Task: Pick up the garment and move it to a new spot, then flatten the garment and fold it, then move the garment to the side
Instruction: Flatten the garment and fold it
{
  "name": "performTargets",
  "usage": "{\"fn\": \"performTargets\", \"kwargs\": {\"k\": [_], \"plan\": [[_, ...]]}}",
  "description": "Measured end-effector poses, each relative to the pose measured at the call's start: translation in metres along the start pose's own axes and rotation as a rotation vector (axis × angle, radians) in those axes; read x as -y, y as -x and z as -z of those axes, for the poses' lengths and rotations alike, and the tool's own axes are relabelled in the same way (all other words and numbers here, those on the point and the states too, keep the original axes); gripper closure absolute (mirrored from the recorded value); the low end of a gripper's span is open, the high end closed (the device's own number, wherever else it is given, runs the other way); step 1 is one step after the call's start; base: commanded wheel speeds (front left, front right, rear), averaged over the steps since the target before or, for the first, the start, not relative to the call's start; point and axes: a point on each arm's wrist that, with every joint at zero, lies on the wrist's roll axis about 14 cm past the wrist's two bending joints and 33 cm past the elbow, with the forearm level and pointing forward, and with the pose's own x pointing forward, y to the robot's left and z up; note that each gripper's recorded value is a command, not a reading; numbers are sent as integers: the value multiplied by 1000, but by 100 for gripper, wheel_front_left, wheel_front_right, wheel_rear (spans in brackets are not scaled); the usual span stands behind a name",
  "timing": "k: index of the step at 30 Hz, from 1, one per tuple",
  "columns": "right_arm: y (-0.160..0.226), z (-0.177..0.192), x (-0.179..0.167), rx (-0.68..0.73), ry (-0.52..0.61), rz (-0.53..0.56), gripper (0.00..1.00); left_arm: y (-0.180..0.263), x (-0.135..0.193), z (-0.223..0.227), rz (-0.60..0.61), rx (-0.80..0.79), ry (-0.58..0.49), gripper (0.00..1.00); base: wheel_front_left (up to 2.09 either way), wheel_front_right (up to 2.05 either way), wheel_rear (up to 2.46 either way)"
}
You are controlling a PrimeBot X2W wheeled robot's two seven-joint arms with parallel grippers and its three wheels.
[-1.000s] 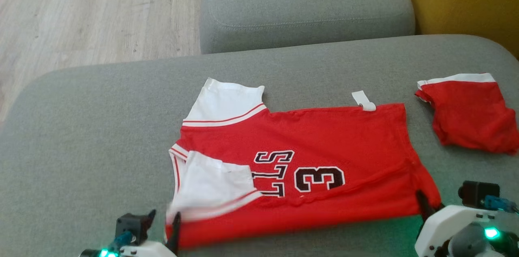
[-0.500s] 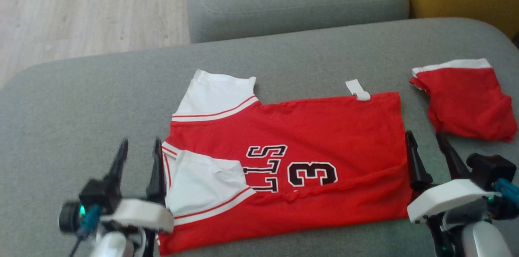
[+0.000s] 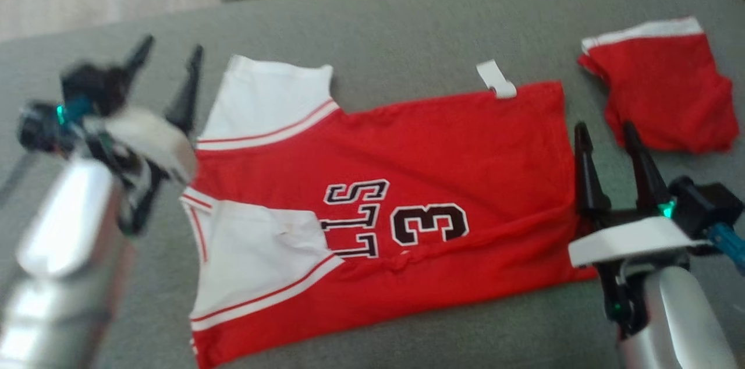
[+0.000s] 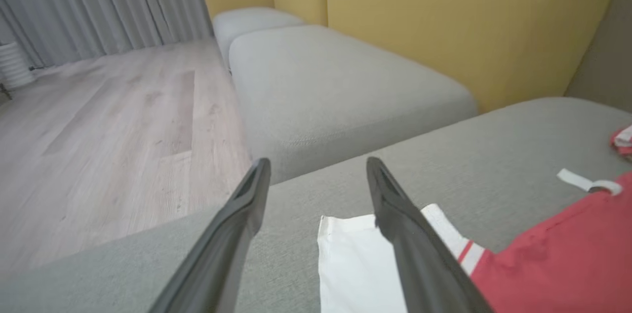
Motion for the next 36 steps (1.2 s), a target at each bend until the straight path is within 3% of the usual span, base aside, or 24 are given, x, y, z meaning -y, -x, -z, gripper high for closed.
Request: {"fn": "performTargets", "kwargs": {"k": [8,13,24,34,35,36], "plan": [[-11,16,17,-17,-9,45,0,-56,-22,58,43,-362,-63,0,0,0,0],[-10,26,29,-37,-11,80,0,-70,-7,95,115,-523,-57,0,0,0,0],[-4,33,52,-57,6,150,0,-84,2,135,161,-636,-67,0,0,0,0],[-6,35,59,-63,10,167,0,-83,15,143,210,-694,-18,0,0,0,0],[-6,35,59,-64,11,167,0,-81,15,143,214,-703,-13,49,0,0,0],[-6,36,59,-65,11,167,0,-80,17,143,220,-710,-7,86,0,0,0]]}}
